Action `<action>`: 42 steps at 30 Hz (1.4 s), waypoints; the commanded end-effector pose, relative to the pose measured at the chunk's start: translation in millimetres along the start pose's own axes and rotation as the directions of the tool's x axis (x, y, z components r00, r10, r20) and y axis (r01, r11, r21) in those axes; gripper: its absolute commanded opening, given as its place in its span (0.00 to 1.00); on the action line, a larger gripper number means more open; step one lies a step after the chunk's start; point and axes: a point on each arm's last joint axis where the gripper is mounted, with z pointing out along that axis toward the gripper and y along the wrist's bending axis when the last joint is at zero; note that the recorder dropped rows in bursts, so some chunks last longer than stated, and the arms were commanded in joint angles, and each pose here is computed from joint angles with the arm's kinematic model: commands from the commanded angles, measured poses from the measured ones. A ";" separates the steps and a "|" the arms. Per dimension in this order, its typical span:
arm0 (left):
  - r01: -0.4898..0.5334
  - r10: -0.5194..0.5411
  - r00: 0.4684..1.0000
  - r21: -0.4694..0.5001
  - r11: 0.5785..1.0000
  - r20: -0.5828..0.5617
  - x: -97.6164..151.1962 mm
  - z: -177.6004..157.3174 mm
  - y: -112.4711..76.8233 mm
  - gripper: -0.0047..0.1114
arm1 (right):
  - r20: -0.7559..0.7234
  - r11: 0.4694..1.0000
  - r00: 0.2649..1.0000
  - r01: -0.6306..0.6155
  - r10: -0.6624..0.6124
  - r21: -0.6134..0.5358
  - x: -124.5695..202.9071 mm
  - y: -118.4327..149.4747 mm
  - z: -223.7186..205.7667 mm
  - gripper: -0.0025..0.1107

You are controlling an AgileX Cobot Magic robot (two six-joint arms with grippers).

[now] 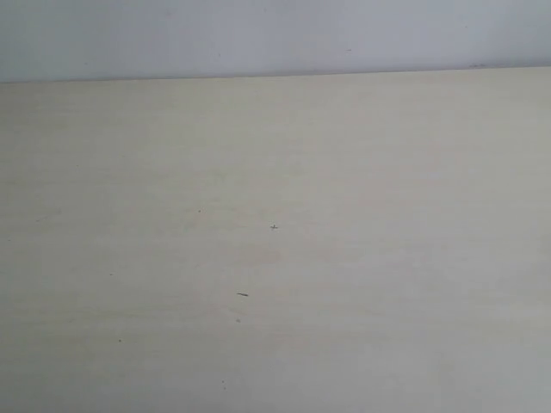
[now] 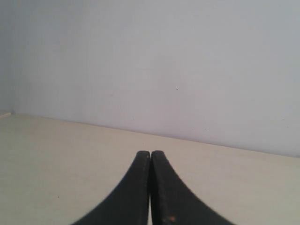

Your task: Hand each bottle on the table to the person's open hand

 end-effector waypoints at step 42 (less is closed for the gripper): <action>-0.435 0.435 0.900 -0.076 0.897 -0.022 1.2 -0.6 4.4 0.04 | 0.051 0.986 0.988 0.144 -0.148 0.082 12.8 -5.2 -6.1 0.02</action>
